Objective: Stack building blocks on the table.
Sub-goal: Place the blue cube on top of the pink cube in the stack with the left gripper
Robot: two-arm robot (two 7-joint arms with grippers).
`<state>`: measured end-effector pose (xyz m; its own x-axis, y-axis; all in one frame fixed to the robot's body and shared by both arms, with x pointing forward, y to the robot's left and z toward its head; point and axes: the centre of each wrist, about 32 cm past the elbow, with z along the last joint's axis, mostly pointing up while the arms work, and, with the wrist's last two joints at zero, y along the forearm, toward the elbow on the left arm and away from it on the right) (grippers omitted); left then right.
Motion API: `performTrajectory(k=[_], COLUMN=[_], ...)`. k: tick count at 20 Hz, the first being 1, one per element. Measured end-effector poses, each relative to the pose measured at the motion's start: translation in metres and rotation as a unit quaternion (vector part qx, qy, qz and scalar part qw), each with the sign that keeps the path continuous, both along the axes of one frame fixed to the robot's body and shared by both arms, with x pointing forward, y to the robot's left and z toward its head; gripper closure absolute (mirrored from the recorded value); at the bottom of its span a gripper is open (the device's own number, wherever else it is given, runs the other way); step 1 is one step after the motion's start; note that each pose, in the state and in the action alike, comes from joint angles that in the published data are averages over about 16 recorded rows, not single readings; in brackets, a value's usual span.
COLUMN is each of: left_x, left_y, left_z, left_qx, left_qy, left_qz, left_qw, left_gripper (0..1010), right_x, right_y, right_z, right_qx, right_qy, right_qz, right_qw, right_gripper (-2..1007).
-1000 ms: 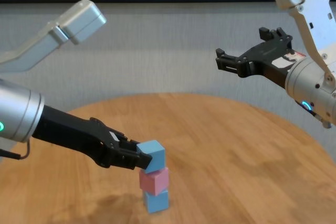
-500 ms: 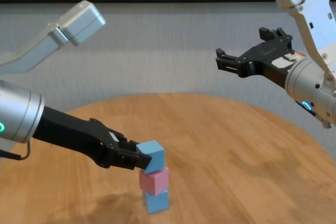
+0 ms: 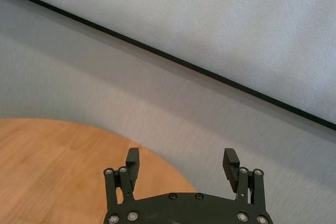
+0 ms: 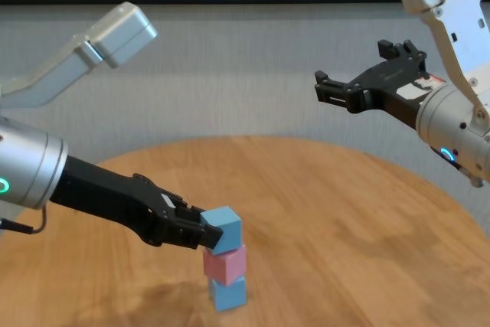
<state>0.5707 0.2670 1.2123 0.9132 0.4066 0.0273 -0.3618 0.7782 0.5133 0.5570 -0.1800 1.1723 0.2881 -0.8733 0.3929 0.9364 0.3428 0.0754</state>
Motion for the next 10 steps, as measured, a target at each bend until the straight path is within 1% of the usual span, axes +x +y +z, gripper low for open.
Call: performTrajectory(k=[10], left_x=[0.0020], left_y=[-0.0019], left_z=[-0.0006], left_qx=[0.003], left_qy=[0.000], left_qz=[0.001], left_qw=[1.0000], left_gripper=[624], right_x=[0.0000], right_y=[0.0000], right_z=[0.0000], right_qx=[0.000], right_qy=[0.000], right_qz=[0.000], right_qw=[1.0000], right_gripper=[4])
